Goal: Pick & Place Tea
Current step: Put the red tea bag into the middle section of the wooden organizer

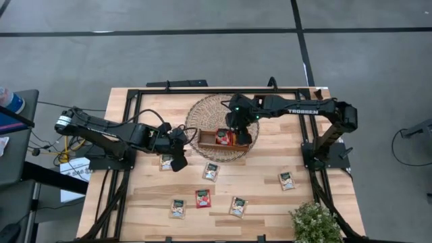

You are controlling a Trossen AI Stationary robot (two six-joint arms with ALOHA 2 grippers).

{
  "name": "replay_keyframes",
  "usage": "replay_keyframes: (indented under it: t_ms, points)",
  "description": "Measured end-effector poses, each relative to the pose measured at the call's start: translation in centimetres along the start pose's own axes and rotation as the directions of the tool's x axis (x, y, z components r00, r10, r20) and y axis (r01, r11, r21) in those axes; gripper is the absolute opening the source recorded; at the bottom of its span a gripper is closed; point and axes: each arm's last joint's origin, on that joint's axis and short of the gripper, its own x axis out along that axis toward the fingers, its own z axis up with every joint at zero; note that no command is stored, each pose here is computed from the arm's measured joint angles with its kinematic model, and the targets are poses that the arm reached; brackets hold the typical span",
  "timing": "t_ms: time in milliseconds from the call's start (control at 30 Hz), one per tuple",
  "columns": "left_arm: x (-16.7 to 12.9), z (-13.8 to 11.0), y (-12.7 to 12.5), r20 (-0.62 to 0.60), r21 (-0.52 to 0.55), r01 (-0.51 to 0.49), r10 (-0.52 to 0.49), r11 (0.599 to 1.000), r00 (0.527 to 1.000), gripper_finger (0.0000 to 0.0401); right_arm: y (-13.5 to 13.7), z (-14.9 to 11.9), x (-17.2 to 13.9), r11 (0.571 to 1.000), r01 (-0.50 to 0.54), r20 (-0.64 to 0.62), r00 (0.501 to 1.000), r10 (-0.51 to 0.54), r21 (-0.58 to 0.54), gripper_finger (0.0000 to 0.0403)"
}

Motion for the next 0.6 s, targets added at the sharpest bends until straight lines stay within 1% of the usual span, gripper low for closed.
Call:
replay_keyframes:
  t_ms: [100,200,300,333,433,600]
  points:
    - [0.0,0.1,0.0,0.01,-0.003,0.002,-0.002,1.0,1.0,0.0158,0.1,0.1,0.6,1.0,-0.005,-0.009,1.0,0.005,-0.019,0.0182]
    - [0.0,0.1,0.0,0.015,-0.004,-0.003,0.003,1.0,1.0,0.0158,-0.1,0.3,1.2,1.0,-0.002,0.006,1.0,0.003,-0.02,0.019]
    - [0.0,0.1,0.0,0.018,-0.006,-0.004,0.004,1.0,1.0,0.0158,-0.3,-0.3,2.5,1.0,-0.026,-0.036,0.999,0.026,0.015,0.0187]
    - [0.0,0.1,0.0,0.02,-0.008,-0.004,0.005,1.0,1.0,0.0158,-0.5,-0.2,2.9,0.999,-0.028,-0.022,0.999,0.028,0.017,0.0184]
    - [0.0,0.2,-0.1,0.021,-0.015,0.0,0.0,1.0,1.0,0.0158,-0.9,-0.5,3.8,0.999,-0.041,-0.039,0.998,0.042,0.03,0.0174]
    - [0.0,0.2,-0.1,0.018,-0.029,0.004,-0.003,1.0,1.0,0.0158,-1.4,-0.7,4.3,0.998,-0.043,-0.053,0.998,0.046,0.048,0.0165]
